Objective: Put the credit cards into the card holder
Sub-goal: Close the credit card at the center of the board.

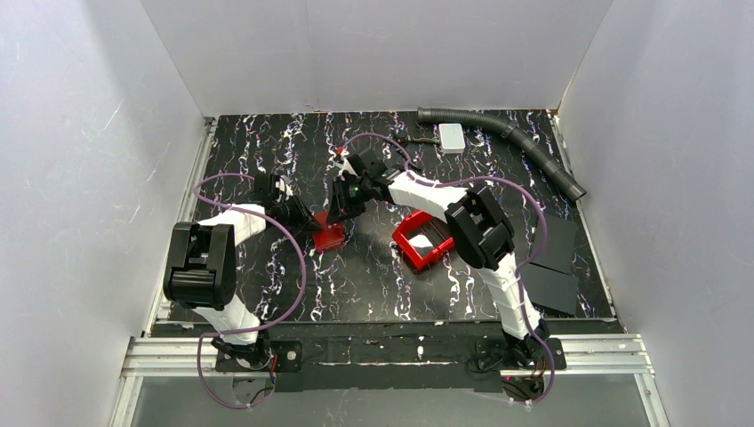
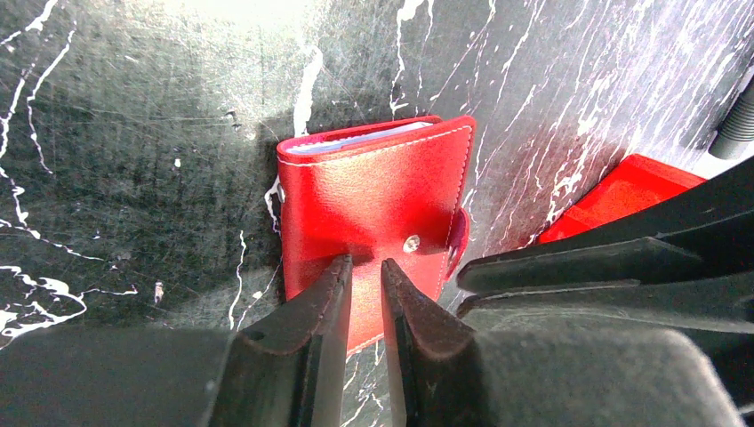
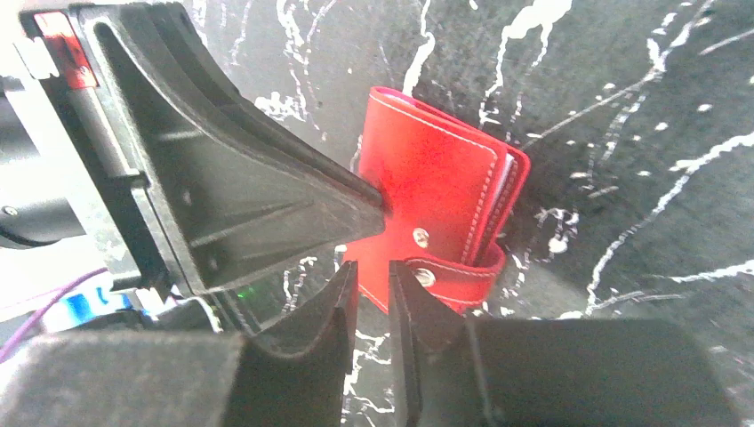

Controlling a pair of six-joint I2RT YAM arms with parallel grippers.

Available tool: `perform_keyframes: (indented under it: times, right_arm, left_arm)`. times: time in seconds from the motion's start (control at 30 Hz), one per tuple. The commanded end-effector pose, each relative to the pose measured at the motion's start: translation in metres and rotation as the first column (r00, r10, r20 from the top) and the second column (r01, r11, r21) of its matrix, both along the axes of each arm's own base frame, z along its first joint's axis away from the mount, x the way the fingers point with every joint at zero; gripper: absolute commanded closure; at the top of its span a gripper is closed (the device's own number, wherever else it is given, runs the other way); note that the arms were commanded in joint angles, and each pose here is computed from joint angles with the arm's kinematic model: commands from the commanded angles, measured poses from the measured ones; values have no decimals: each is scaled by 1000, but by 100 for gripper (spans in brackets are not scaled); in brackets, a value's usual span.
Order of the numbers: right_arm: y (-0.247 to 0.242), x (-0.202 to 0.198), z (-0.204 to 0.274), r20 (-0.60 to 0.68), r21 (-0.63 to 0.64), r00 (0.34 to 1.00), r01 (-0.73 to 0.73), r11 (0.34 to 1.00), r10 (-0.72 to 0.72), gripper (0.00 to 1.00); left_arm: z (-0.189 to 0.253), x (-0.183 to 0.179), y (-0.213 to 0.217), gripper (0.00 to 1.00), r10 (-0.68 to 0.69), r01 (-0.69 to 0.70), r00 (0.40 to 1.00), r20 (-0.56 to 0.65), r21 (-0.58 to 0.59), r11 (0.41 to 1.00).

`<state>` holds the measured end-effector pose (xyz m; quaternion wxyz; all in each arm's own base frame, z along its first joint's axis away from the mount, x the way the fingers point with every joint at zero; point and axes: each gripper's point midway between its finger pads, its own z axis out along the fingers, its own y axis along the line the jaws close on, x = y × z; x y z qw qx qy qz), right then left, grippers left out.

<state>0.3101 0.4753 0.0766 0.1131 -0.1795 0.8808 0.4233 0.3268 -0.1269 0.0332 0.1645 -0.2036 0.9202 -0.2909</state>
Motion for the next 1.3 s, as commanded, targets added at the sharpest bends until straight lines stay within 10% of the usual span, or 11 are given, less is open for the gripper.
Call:
perform_keyframes:
  times: [0.0,0.37,1.27]
  right_arm:
    - [-9,2,39,112,-59,993,27,998,-20,68]
    - [-25,16,33,374,-393,924,235,889,-79,35]
    - [-17,10,11,378,-472,925,223,853,-33,75]
  left_arm:
    - [-12,-19,6,82,-11,13,998,-55,41,999]
    - [-10,-17,5,82,-11,13,999,-50,36,999]
    - [-9,-17,4,83,-7,8,999,-43,25,1000]
